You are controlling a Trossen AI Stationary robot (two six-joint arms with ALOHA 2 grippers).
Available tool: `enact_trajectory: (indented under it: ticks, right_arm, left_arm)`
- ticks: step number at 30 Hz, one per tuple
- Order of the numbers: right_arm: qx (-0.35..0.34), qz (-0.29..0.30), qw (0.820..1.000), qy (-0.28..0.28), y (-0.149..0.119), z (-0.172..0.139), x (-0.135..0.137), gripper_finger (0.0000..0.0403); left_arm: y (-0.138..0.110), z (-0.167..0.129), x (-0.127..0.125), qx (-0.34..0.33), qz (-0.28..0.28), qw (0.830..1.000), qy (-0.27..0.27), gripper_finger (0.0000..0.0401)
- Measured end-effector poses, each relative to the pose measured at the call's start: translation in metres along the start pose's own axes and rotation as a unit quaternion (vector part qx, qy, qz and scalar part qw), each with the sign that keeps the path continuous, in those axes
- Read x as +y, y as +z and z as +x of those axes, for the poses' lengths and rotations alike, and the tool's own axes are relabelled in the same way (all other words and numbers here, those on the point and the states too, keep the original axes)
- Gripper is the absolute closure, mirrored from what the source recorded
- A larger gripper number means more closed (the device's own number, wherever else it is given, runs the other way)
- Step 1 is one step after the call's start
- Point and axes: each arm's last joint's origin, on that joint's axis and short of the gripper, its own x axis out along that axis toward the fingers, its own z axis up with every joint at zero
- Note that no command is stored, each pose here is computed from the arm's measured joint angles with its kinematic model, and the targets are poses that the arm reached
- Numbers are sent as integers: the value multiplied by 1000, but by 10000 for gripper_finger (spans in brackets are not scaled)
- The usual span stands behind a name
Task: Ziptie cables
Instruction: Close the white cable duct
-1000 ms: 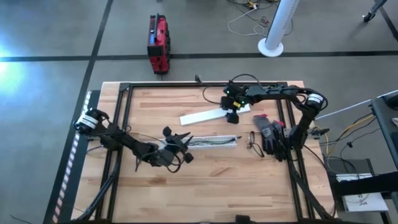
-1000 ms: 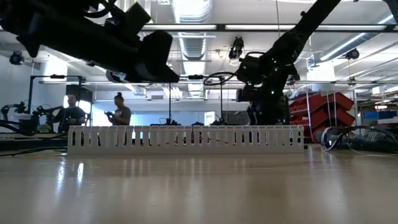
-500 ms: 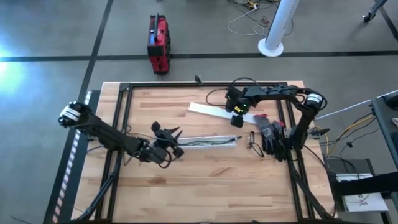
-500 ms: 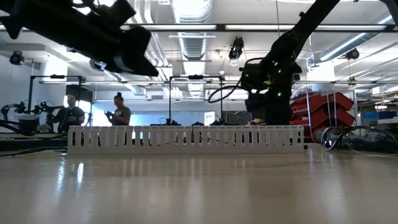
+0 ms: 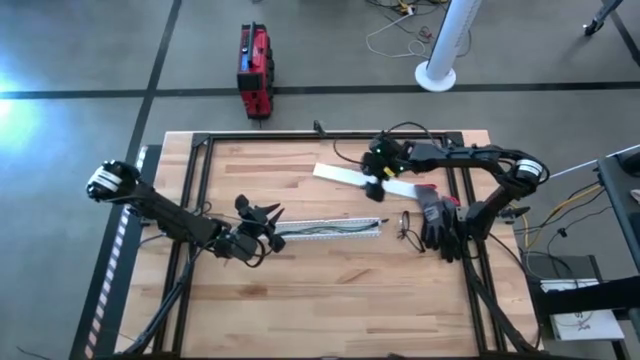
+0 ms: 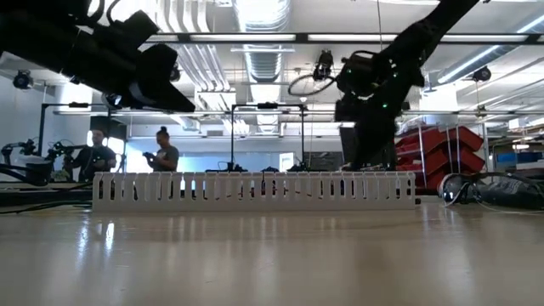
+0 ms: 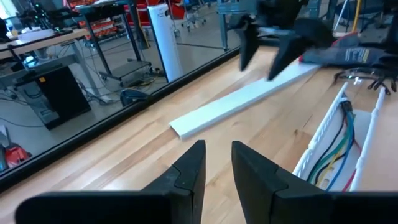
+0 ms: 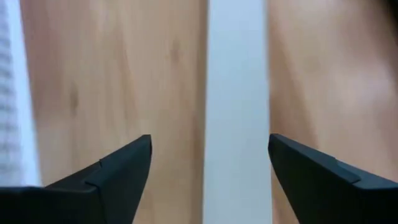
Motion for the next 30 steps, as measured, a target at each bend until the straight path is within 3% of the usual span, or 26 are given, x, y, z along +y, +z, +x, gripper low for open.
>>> enact_trajectory:
  ticks: [4, 13, 21, 26, 30]
  right_arm:
    - [-61, 53, 996, -45, -9, 23, -5, 81]
    - [38, 101, 990, -94, -32, 49, -1, 106]
    - [78, 2, 997, 22, -35, 47, 27, 143]
    - [81, -24, 996, 37, -35, 47, 33, 144]
    - [40, -34, 997, 49, -29, 48, 34, 122]
  left_arm:
    - [-3, 1, -2, 1, 0, 1000, 0, 331]
    - [-5, 3, -4, 0, 6, 1000, 4, 328]
    - [-5, 4, -4, 1, 6, 1000, 4, 340]
    - [-5, 4, -4, 1, 6, 1000, 4, 333]
    - [-5, 4, -4, 1, 6, 1000, 4, 330]
